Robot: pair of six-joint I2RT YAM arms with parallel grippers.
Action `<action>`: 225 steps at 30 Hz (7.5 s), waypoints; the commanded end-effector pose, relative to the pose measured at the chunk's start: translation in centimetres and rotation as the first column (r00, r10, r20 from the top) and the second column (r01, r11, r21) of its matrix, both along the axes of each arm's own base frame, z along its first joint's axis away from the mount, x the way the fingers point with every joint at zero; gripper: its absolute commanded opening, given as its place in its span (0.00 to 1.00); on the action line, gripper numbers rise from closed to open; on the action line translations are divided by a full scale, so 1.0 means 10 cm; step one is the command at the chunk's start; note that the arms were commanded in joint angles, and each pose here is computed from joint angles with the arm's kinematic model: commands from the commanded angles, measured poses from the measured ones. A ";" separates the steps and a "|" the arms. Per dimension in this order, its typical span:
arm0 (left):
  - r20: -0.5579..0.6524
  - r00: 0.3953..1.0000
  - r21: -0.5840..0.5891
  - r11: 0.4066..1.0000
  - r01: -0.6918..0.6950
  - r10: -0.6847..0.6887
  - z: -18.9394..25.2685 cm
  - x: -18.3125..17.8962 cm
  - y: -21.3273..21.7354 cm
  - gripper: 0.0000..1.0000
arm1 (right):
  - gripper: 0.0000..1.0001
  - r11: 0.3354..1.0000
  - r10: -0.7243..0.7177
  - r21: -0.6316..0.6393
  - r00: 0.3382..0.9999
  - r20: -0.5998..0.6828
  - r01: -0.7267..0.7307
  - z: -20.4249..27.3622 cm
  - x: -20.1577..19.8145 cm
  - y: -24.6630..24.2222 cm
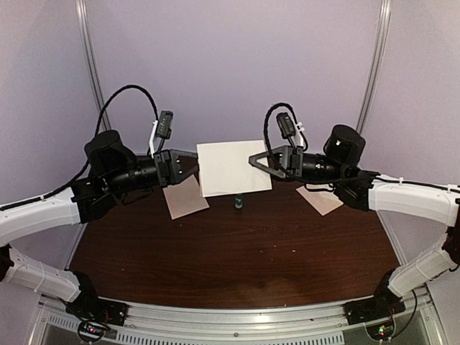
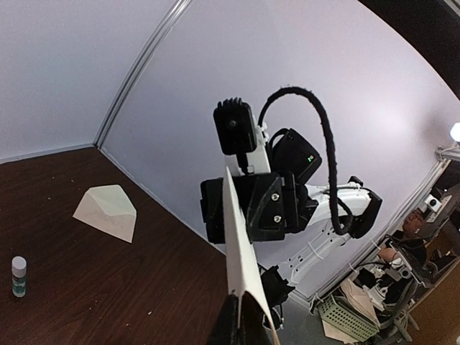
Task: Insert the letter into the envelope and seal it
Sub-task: Pass from the left arm to the right, then pass from the right arm to the left, then pass from the left arm to the right, then pass from the right arm to the left, then move the envelope to the center of the board.
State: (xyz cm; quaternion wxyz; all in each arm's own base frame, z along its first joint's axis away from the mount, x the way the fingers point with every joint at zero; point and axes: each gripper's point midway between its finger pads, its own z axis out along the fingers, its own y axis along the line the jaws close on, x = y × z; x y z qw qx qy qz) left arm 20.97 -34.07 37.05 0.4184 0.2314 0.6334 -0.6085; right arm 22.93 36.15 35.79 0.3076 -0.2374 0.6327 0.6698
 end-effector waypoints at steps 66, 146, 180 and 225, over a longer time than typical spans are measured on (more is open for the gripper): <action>0.045 0.982 0.496 0.857 0.136 -0.182 -0.91 -0.11 -0.45 0.11 | 0.00 0.895 0.095 -0.444 0.993 0.073 -0.053 -0.51 -0.21 0.04; 0.062 0.992 0.018 0.993 -0.114 0.113 0.30 0.16 -0.05 0.51 | 0.00 0.994 -0.035 -0.096 0.983 0.181 0.053 0.22 -0.30 0.07; 0.236 0.933 0.247 0.912 -0.327 0.271 -0.29 1.59 1.15 0.00 | 0.79 0.752 -0.508 -0.390 0.844 0.172 0.531 -0.35 0.83 -0.76; 0.244 0.883 0.284 0.841 -0.460 0.401 -0.53 1.89 1.90 0.00 | 0.86 0.471 -0.819 -0.707 0.558 -0.129 0.528 -3.15 2.03 -2.58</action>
